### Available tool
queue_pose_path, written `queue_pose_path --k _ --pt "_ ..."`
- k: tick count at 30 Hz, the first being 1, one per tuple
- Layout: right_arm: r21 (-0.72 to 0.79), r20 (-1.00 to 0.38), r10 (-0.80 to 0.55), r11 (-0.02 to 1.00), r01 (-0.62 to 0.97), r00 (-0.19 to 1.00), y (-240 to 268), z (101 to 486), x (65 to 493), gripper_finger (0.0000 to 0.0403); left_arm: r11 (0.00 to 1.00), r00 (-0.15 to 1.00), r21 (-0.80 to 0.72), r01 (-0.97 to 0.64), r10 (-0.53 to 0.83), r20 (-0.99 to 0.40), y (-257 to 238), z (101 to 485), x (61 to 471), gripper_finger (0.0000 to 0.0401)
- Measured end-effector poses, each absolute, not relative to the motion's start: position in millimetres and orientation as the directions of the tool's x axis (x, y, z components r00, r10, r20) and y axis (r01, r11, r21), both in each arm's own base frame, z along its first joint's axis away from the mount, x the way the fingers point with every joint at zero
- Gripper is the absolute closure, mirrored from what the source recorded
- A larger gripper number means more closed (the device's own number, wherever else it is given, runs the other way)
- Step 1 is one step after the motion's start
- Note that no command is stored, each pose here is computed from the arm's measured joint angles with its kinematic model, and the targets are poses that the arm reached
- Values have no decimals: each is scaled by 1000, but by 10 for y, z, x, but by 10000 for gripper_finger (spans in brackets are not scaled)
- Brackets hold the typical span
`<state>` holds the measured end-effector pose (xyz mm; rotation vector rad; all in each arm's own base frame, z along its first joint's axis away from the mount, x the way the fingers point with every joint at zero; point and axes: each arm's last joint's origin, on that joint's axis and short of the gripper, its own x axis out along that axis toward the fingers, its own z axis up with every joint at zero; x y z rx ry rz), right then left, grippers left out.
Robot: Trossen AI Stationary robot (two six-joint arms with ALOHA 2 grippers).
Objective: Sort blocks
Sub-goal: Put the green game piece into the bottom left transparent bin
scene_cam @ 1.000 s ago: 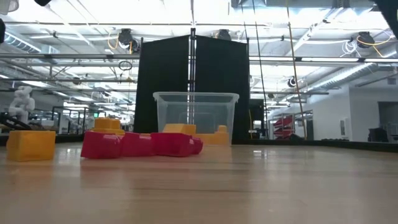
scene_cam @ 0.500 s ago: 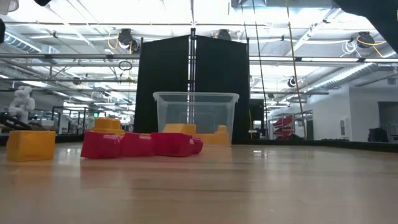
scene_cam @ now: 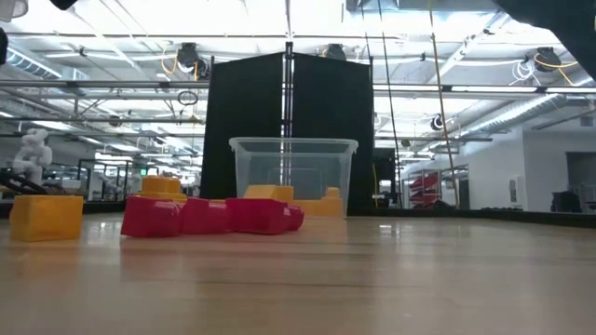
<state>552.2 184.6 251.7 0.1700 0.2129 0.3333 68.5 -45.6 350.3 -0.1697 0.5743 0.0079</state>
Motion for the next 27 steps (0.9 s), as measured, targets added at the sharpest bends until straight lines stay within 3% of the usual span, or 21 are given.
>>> queue_pose_path --k 8,21,27 --pt "206 -229 338 933 -293 913 1863 2272 5573 250 986 838 -155 -55 -39 -544 -453 3501 683 398" --pt "222 -275 325 937 -269 905 1862 2210 5567 246 989 828 -136 -57 -29 -559 -443 3483 672 398" --pt "235 -280 280 947 -217 918 1849 2206 5570 129 989 828 -136 -57 -29 -559 -443 3483 672 398"
